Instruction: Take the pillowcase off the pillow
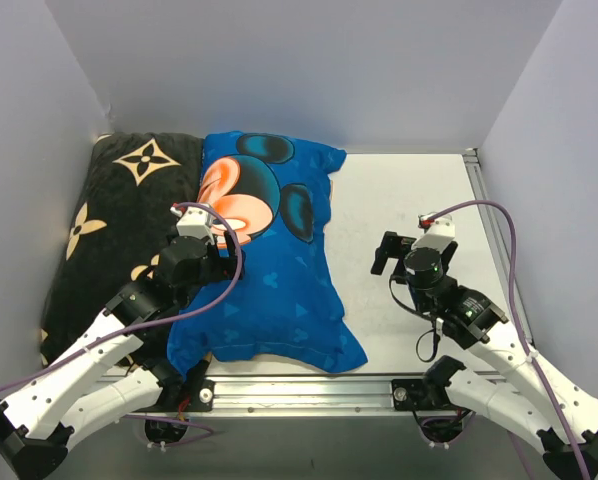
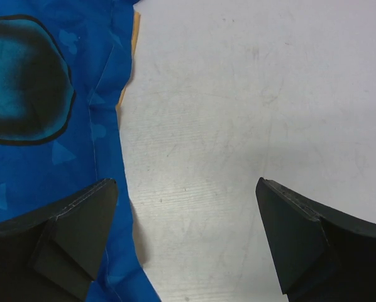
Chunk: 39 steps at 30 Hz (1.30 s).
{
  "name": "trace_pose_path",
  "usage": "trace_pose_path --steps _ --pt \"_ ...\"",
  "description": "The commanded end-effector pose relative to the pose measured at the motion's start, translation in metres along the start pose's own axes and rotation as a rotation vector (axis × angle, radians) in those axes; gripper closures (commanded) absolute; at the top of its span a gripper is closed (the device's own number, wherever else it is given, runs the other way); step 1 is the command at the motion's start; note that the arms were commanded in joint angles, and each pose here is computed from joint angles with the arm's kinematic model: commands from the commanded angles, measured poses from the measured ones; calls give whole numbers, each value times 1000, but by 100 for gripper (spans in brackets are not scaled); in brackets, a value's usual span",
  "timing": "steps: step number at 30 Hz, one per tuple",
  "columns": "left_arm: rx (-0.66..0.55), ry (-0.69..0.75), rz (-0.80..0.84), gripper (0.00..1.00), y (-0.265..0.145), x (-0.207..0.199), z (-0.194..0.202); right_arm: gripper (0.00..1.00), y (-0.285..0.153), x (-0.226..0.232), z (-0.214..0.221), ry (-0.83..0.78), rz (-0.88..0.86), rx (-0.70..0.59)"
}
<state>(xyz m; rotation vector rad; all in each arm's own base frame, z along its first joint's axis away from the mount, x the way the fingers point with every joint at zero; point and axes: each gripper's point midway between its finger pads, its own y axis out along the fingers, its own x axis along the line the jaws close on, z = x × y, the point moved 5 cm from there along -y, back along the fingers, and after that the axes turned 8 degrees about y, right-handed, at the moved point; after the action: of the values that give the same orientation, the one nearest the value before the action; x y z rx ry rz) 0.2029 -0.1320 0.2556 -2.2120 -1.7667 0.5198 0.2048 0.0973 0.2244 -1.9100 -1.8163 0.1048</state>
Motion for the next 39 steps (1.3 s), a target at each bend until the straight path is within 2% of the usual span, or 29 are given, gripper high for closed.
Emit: trace_pose_path --steps 1,4,7,10,15,18,22,30,35,39 --pt "-23 -24 -3 3 0 0 -6 0 -4 -3 -1 -25 0 0" --pt "-21 -23 0 3 0 -1 -6 0 -6 -1 -4 -38 -7 11" --pt "-24 -25 6 3 -2 -2 -9 0 -10 8 -1 -84 -85 52" --pt "-36 -24 -2 2 -5 -1 -15 0 -27 31 1 -206 -197 58" --pt "-45 -18 -12 3 -15 3 -24 0 -66 86 10 -541 -260 -12" --pt "-54 -20 -34 3 -22 8 -29 0 -89 120 38 -749 -302 -62" --pt "-76 -30 -64 2 -33 14 -41 0 -91 163 84 -932 -402 -15" --pt "-157 -25 -85 3 -61 21 -82 0 -81 205 136 -992 -567 47" --pt "-156 -10 -93 3 -63 23 -85 0 -68 206 167 -1028 -561 106" --pt "-144 1 -94 3 -59 22 -84 0 -48 204 185 -982 -535 159"
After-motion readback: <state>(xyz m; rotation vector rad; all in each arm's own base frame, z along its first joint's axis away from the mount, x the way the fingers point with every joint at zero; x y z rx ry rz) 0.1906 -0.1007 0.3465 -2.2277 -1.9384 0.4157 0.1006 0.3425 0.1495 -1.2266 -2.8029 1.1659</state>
